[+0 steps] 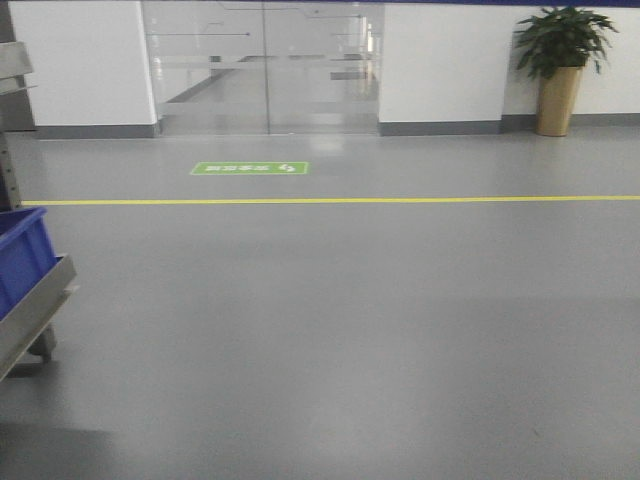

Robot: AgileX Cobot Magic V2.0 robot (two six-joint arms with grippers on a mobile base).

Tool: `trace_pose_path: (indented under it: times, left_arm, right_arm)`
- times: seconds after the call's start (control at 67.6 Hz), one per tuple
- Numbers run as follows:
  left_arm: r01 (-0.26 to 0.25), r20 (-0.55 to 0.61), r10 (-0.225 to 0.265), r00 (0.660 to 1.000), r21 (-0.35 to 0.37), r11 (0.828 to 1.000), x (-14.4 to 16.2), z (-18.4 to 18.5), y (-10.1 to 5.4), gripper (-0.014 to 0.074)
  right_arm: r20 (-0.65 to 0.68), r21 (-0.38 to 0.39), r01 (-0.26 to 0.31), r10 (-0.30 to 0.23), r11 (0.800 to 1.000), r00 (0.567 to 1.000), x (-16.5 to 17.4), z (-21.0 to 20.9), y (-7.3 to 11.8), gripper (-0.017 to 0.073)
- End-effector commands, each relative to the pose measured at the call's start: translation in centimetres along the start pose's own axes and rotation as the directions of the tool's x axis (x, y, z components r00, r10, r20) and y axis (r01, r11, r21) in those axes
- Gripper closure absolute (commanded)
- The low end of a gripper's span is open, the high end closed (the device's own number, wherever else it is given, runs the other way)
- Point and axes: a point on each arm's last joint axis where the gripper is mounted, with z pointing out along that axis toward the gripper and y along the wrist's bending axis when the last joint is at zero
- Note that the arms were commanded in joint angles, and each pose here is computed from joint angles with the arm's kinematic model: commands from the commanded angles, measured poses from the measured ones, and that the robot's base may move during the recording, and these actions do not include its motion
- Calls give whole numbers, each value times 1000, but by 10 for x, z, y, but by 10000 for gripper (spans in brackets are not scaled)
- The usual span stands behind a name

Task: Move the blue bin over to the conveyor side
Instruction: 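Carry the blue bin with both grippers while driving away from the rack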

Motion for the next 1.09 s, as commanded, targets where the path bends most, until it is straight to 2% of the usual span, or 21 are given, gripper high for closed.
trace_pose_path:
  times: [0.0,1.08]
  left_arm:
    - [-20,144,21,989,-7,1000,-12,-12,-1,599]
    - [-20,144,21,989,-7,1000,-12,-12,-1,599]
  right_arm:
    - [198,20,47,-50,999,979,-18,-16,-3,631]
    - [198,20,47,-50,999,979,-18,-16,-3,631]
